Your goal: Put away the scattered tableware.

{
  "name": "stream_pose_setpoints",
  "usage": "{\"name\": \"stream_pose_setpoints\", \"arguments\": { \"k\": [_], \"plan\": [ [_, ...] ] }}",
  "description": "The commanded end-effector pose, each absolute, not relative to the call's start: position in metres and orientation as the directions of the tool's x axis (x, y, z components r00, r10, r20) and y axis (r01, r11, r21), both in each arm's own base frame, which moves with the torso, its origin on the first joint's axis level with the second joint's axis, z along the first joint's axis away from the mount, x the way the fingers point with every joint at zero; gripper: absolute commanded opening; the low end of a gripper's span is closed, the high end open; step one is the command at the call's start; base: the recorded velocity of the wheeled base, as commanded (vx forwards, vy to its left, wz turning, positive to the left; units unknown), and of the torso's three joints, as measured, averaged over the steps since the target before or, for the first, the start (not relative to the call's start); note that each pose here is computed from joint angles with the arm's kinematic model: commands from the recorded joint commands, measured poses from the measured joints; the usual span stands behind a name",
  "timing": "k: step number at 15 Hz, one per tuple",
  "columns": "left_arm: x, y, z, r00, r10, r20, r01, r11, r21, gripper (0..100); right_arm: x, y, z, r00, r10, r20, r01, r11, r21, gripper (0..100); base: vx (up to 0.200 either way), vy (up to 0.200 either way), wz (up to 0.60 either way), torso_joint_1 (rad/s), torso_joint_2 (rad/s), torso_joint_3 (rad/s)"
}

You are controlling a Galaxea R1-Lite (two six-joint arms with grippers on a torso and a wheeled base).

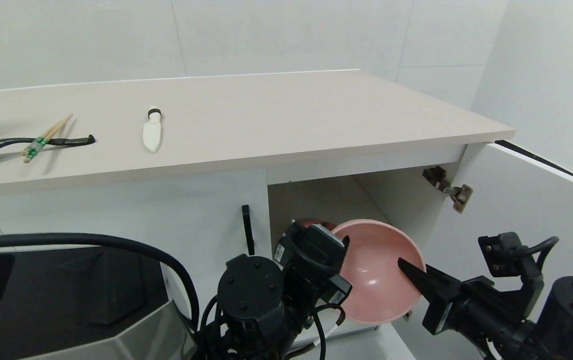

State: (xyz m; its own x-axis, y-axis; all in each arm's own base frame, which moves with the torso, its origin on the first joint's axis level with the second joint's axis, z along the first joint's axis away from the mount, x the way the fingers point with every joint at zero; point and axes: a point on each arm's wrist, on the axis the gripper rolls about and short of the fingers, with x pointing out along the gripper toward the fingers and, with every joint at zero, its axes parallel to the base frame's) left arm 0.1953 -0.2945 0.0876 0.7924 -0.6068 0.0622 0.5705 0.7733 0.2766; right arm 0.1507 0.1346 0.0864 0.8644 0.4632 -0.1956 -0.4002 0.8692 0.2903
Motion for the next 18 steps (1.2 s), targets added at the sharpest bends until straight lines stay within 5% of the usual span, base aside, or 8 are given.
{"name": "stream_pose_setpoints", "arguments": {
  "k": [1, 14, 18],
  "plan": [
    [0.191, -0.298, 0.085, 0.782, -0.621, 0.056, 0.586, 0.763, 0.273, 100, 0.149, 0.137, 0.084, 0.856, 0.475, -0.205, -0.411, 0.865, 0.289, 0, 0.0, 0.0, 0.0, 0.0, 0.0, 0.0],
    [0.176, -0.274, 0.104, 0.758, -0.649, 0.063, 0.626, 0.752, 0.206, 100, 0.168, 0.132, 0.05, 0.855, 0.378, -0.355, -0.307, 0.921, 0.239, 0, 0.0, 0.0, 0.0, 0.0, 0.0, 0.0],
    [0.179, -0.243, 0.112, 0.552, -0.832, 0.051, 0.795, 0.544, 0.267, 100, 0.174, 0.126, 0.051, 0.87, 0.347, -0.351, -0.274, 0.931, 0.241, 0, 0.0, 0.0, 0.0, 0.0, 0.0, 0.0]
  ]
}}
